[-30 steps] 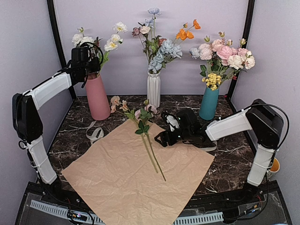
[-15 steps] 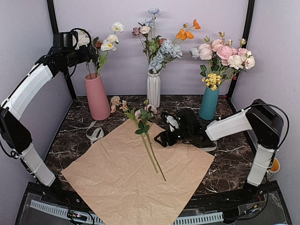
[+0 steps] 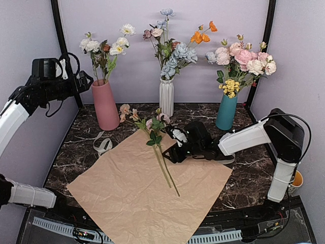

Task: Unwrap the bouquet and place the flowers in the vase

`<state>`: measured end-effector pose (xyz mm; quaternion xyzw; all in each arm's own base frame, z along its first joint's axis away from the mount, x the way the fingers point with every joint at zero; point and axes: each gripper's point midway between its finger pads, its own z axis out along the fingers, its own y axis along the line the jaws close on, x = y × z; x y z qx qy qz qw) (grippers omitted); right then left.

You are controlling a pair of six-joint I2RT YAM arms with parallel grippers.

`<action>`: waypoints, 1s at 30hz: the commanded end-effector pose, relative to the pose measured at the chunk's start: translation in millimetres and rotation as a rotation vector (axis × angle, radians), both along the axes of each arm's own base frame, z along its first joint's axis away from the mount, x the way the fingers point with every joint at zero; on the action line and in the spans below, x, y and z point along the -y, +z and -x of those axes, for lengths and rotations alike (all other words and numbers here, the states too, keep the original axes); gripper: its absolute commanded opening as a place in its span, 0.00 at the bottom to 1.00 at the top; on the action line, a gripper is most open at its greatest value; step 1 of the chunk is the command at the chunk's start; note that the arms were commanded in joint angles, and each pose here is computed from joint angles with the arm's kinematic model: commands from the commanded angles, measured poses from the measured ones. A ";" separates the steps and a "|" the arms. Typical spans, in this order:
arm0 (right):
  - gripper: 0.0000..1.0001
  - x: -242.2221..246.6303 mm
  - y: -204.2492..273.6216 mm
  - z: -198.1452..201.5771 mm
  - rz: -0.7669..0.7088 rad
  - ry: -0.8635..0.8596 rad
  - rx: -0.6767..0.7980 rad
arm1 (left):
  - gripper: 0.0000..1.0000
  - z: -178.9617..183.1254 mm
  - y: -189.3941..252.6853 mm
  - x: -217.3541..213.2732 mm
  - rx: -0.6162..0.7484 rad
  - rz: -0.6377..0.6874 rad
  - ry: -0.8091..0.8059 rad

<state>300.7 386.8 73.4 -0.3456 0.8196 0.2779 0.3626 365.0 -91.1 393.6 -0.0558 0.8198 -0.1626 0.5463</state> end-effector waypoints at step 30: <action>0.45 -77.0 -17.7 -36.5 0.170 -0.114 -0.065 | 0.99 104.7 -193.3 2.2 -0.230 0.042 -0.143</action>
